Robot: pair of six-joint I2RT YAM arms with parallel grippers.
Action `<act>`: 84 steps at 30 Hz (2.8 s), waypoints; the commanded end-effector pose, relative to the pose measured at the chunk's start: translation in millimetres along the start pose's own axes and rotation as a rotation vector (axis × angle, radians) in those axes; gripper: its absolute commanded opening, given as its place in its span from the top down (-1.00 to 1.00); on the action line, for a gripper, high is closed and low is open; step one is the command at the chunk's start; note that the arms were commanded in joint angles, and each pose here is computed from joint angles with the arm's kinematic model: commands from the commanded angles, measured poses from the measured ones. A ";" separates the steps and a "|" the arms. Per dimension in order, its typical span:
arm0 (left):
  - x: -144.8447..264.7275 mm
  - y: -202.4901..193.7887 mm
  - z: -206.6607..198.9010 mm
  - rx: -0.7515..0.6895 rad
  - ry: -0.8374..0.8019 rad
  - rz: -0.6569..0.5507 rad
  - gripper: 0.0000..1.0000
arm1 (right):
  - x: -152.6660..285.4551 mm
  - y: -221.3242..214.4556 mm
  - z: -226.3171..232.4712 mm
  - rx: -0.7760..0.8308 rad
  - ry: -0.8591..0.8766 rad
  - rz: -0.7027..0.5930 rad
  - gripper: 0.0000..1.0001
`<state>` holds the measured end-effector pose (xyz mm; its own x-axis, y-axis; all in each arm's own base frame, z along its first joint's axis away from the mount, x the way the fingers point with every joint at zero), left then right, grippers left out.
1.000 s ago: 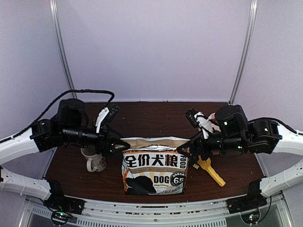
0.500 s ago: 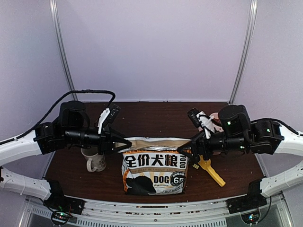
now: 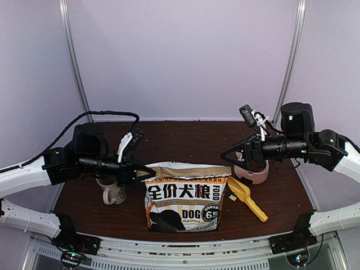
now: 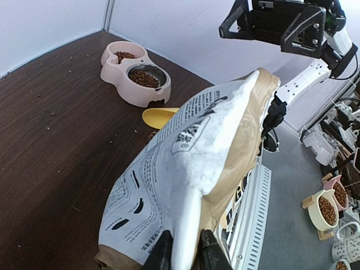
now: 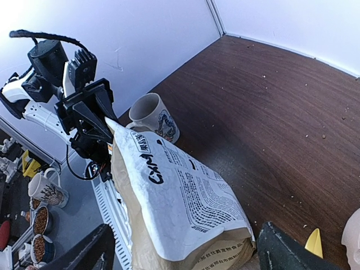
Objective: Serve the pet food
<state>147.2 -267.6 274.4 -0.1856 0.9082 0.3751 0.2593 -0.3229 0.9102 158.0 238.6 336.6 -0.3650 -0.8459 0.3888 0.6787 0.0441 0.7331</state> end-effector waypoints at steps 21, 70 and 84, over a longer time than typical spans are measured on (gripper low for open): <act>-2.3 0.2 -3.0 -0.023 -0.032 0.003 0.90 | -45.2 -37.4 -17.6 -0.034 0.177 0.237 -0.03; 12.8 14.6 4.4 -0.141 -0.027 -0.078 1.00 | -114.7 21.7 60.5 0.376 0.210 0.316 -0.48; 16.9 16.6 3.9 -0.124 -0.016 -0.132 1.00 | -139.8 -2.2 41.1 0.413 0.139 0.439 0.69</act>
<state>151.1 -261.9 276.6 -0.1596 0.9288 0.3344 0.1577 -0.3104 0.9374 179.0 382.4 300.8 0.0232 -0.7696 0.6381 0.4441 0.5797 0.6831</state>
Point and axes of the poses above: each gripper's point midway between its finger pads, its own x axis back along the fingers, its own z axis along the line the jaws close on, y = z × x, the point moved 5 cm from there along x, back along the fingers, and after that the axes turned 12 degrees about -x, right-handed, at the moved point
